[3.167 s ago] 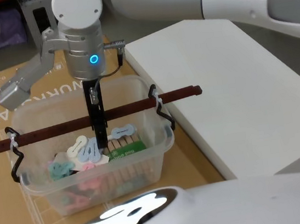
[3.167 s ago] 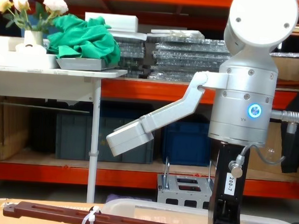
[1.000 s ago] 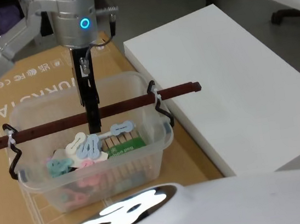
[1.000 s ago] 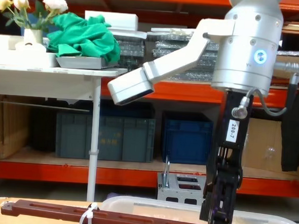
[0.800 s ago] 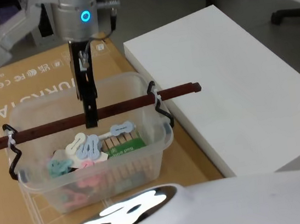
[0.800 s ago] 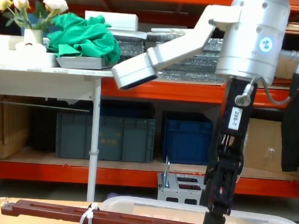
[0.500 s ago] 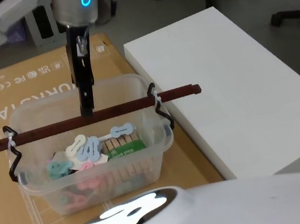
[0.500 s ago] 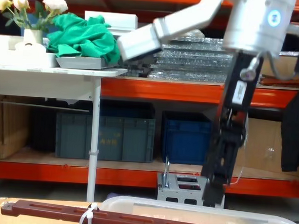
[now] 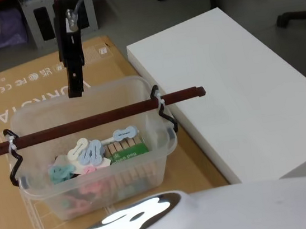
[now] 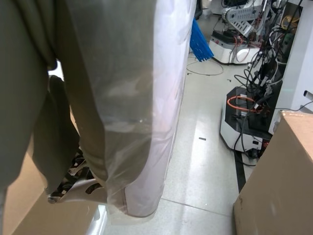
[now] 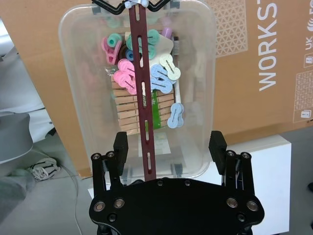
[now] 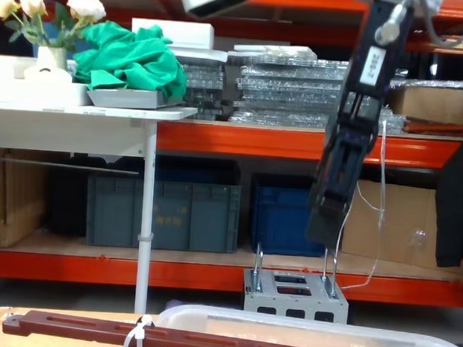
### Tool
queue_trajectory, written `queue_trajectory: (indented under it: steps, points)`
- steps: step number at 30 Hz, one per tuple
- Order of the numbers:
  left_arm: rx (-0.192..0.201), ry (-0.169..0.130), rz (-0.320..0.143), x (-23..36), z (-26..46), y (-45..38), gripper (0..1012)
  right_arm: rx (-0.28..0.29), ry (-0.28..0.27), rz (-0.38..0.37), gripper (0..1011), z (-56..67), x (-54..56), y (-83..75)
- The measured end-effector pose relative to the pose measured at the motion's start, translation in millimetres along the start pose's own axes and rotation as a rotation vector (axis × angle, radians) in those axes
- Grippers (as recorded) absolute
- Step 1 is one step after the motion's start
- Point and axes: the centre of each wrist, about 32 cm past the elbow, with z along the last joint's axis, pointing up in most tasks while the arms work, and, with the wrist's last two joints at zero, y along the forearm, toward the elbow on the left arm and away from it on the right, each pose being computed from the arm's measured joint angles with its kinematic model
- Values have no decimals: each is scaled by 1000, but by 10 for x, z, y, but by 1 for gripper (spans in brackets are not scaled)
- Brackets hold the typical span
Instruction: Use one hand to grasp the basket and place it at the designated location.
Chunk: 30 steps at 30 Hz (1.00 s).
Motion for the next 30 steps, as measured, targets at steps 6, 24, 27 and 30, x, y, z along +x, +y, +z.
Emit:
queue_trajectory:
  steps: [6,24,27,30]
  points:
    - [0,0,0,0,1,0,0,-17,10,-7,1001,52,-11,-91]
    - [0,0,0,0,1,0,0,-76,54,-18,1001,168,-161,-311]
    - [0,0,0,0,1,0,0,-80,55,-18,1001,179,-173,-321]
    - [0,0,0,0,1,0,0,-80,55,-18,1001,177,-171,-320]
